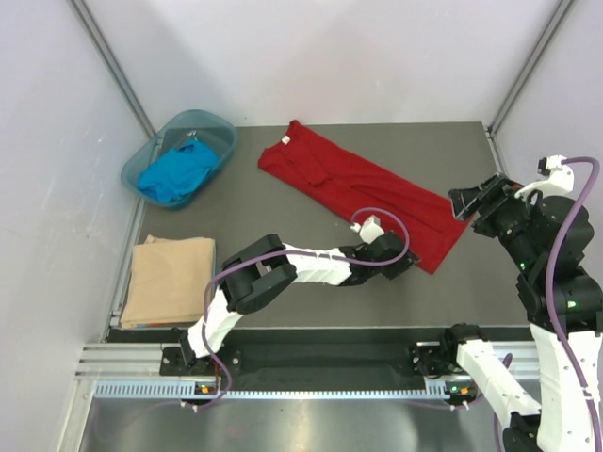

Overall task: Fold and stack the t-shirts
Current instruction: Fold the tshirt

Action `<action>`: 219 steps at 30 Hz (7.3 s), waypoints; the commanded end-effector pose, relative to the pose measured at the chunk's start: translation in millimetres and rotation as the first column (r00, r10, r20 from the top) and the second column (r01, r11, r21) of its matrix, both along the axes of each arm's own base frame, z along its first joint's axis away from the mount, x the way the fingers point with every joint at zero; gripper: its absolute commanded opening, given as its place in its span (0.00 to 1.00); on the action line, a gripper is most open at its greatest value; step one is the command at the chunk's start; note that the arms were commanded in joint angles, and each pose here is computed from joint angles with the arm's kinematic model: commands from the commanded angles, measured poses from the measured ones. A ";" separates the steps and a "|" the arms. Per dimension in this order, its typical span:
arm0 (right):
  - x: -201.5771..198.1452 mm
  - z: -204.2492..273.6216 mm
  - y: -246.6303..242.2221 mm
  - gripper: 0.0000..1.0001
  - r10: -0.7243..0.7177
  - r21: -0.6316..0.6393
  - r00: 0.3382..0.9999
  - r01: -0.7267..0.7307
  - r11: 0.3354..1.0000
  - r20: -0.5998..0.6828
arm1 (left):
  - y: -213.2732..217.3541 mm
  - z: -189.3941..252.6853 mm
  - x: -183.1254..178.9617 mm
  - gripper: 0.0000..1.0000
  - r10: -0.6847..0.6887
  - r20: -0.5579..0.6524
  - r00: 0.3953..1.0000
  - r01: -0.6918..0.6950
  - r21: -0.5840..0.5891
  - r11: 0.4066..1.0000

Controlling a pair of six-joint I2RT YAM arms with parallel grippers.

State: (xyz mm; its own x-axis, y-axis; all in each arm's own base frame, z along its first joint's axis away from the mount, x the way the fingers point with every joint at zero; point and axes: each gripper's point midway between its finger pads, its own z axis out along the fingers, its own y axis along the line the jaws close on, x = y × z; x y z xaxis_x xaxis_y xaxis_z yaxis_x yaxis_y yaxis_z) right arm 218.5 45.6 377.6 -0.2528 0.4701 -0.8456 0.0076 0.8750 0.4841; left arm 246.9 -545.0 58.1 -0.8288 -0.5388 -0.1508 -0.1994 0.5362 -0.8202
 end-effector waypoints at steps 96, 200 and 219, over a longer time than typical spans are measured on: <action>-1.5 10.7 -4.9 0.70 0.003 -0.059 0.999 0.000 0.998 0.046 | -31.1 -57.5 -13.5 0.36 0.068 -0.102 0.992 -0.049 0.184 0.982; 127.0 -193.0 98.0 0.64 0.407 0.008 0.846 -0.431 0.902 -0.345 | 365.9 97.4 201.6 0.55 0.235 0.241 0.942 -0.320 0.427 0.846; 124.8 -183.2 98.2 0.63 0.394 -0.002 0.857 -0.418 0.909 -0.332 | 349.7 16.3 327.5 0.56 0.161 0.262 0.952 -0.245 0.332 0.911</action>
State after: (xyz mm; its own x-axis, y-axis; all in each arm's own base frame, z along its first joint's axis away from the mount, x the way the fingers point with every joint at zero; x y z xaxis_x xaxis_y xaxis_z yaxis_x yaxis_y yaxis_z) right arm 333.8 139.1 183.2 -0.6944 0.2131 -0.6873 -0.1901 0.8669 0.4608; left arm 550.0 -190.2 58.0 -0.6623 -0.5748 -0.4807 -0.2381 0.7697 -0.5923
